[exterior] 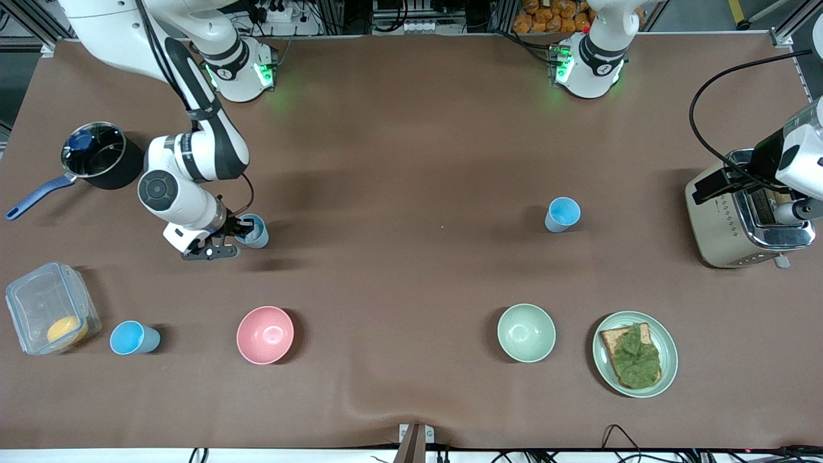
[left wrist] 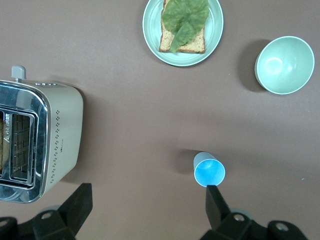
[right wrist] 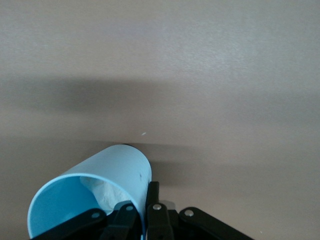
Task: Stack blue cups with both arms
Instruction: 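Carry the cup to the table middle and open the right gripper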
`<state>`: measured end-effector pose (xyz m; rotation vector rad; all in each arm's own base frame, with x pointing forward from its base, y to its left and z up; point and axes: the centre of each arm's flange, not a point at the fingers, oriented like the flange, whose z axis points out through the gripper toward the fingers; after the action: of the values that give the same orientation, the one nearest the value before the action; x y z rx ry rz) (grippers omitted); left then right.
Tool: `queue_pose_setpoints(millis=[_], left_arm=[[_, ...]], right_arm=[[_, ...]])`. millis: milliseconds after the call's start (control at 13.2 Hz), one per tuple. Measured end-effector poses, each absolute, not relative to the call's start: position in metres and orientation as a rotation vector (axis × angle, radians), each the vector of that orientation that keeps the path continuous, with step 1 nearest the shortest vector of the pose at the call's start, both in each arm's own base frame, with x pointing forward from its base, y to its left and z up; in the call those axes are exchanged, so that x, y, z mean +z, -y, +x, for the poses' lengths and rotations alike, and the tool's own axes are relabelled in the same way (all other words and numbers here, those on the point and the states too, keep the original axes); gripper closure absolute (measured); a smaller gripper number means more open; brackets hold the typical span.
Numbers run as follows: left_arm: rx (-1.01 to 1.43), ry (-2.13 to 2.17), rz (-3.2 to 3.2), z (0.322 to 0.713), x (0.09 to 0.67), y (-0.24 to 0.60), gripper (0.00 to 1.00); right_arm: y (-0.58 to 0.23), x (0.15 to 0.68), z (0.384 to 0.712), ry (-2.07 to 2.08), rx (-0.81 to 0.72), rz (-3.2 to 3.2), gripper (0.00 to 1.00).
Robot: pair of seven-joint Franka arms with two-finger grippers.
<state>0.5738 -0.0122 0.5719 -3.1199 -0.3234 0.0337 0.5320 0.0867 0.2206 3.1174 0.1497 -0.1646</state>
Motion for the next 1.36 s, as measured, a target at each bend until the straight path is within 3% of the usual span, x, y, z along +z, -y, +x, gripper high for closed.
queue_pose_setpoints(millis=[227,455,682,910,1289,1365], left_arm=[[0.029,0.32,-3.121,0.574,0.572,0.014,0.0],[0.028,0.315,-3.122,0.575,0.571,0.014,0.0],[0.026,0.31,-3.124,0.577,0.569,0.014,0.0],[0.032,0.354,-3.19,0.579,0.571,0.01,0.0],[-0.032,0.327,-3.191,0.583,0.587,0.017,0.0],[-0.029,0.324,-3.184,0.583,0.586,0.017,0.0]], right_arm=[[-0.127,0.23,0.532,-0.169,-0.19,3.109,0.97],[-0.237,0.269,0.526,-0.042,-0.151,3.104,0.97],[-0.372,0.291,0.475,0.087,-0.095,3.169,0.97],[-0.459,0.278,0.444,0.242,-0.104,3.224,0.97],[-0.52,0.222,0.451,0.348,-0.093,3.233,0.97],[-0.52,0.216,0.453,0.353,-0.091,3.229,0.92]])
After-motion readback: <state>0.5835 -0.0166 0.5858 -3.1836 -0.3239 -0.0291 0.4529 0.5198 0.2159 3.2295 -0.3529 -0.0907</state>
